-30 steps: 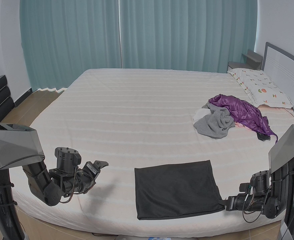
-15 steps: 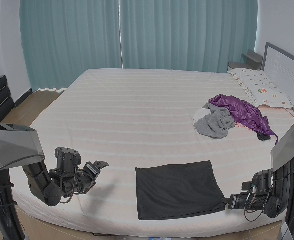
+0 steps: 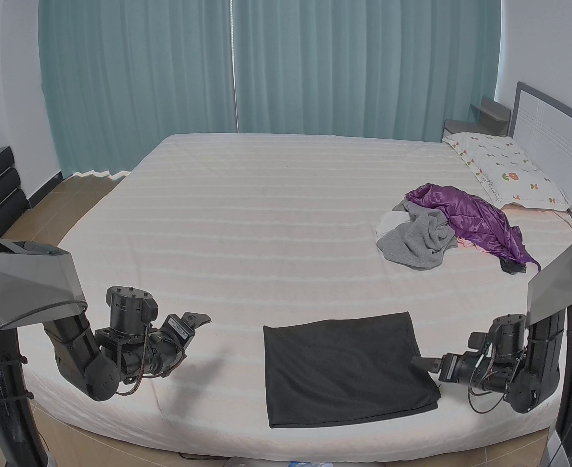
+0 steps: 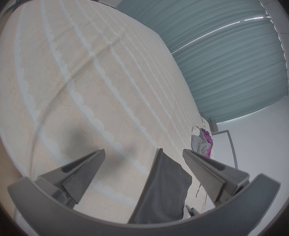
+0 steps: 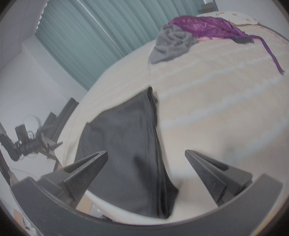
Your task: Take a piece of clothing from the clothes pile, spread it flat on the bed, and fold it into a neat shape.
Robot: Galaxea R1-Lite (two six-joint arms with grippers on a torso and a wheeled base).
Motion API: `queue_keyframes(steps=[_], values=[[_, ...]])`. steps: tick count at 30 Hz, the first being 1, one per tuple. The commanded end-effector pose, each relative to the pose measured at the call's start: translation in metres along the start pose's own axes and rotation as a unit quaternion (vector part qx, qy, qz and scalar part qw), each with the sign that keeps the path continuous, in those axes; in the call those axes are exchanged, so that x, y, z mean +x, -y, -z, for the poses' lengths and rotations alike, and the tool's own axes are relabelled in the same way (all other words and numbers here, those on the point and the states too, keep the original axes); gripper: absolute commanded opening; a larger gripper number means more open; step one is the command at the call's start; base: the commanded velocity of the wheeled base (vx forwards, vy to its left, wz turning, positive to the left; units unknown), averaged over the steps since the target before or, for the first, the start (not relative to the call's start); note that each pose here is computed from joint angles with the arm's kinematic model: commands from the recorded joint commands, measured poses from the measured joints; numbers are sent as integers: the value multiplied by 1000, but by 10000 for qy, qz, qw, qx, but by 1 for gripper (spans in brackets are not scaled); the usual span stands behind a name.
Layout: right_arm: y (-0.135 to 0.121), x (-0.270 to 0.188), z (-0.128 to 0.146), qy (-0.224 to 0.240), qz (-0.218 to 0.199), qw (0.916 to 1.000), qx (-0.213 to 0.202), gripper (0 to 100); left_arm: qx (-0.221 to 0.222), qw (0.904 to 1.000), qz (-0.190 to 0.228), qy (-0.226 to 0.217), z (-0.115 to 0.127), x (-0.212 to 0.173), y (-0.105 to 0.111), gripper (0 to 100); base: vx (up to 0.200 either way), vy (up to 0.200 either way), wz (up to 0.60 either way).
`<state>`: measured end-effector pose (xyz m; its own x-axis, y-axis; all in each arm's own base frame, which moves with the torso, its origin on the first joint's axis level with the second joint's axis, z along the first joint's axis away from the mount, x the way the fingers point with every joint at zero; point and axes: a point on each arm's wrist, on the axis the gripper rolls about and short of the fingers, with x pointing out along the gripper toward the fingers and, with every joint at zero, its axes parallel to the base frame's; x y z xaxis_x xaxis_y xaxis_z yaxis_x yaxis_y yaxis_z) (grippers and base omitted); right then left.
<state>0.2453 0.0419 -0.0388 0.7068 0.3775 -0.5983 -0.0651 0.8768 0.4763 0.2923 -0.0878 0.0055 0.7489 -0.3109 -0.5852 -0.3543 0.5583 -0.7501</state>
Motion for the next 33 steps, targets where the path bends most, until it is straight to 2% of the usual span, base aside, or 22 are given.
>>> queue_keyframes(steps=[1,5,8,12,24,25,33], values=[[-6,53,-38,662,-35,9975,237,100,-3,10000,-5,-1,0,0,0,100,0,0,0],[-7,88,-62,810,222,9955,443,100,-3,10000,-5,-1,0,0,0,100,0,0,0],[-13,105,-74,733,210,9957,524,100,-3,10000,-5,-1,0,0,0,100,0,0,0],[-16,123,-78,627,229,9962,559,100,-4,10000,-12,-5,0,0,-1,100,0,0,0],[-21,157,-85,846,294,9949,470,100,-4,10000,-12,-5,0,0,-1,100,0,0,0],[-20,157,-86,849,300,9948,467,0,-4,10000,-12,-5,0,0,-1,100,0,0,0],[-15,156,-85,917,501,9933,489,0,-4,10000,-12,-5,0,0,-1,100,0,0,0]])
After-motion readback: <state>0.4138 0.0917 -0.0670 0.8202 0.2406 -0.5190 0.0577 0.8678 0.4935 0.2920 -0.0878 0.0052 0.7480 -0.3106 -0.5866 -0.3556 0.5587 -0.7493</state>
